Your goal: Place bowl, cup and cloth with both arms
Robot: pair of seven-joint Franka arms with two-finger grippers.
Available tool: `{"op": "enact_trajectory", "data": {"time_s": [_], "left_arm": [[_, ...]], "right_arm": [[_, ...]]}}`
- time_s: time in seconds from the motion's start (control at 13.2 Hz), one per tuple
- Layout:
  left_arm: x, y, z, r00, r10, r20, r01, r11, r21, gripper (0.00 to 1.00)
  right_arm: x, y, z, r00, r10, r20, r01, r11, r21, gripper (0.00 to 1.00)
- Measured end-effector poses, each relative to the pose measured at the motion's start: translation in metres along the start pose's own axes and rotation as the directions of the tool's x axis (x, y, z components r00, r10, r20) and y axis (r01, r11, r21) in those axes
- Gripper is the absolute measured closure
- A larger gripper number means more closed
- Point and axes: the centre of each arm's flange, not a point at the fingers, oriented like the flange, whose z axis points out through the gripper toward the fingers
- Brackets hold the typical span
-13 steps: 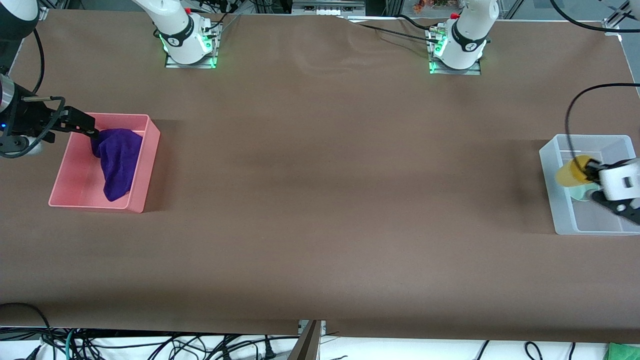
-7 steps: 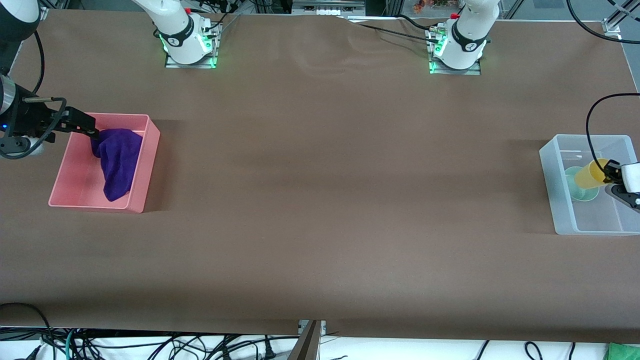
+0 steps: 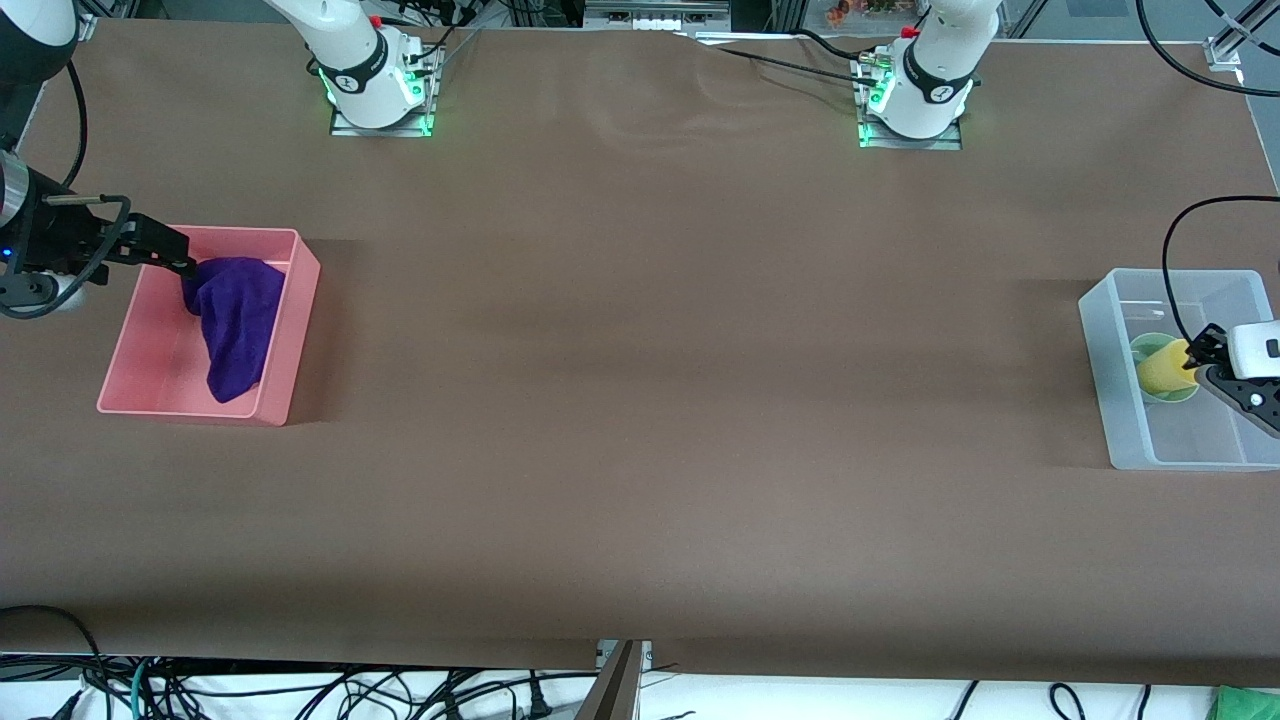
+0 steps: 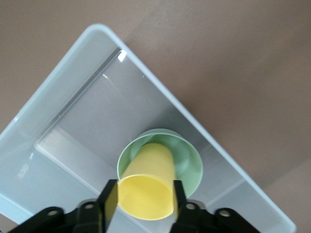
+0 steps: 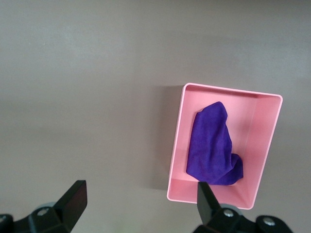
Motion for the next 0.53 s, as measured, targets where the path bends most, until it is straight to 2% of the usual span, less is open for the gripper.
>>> {"op": "enact_trajectory", "data": {"time_s": [0.23,0.3,0.53], "left_arm": [[0.024,0.021,-0.041,0.999,0.036,0.001,-0.036,0.999,0.002,0.07],[0.037,0.034,-0.063,1.000,0.029,-0.002,-0.029,1.000,0.009,0.00],[0.088,0.093,-0.138,0.999,-0.033,0.012,0.033,0.999,0.006,0.00]], "right_arm": [[0.000,-0.001,0.000,1.000,-0.001,0.000,0.001,1.000,0.000,0.00],[0.000,-0.001,0.000,1.000,-0.002,0.000,0.002,1.000,0.000,0.00],[0.000,-0.002,0.000,1.000,-0.003,0.000,0.003,1.000,0.000,0.00]]}}
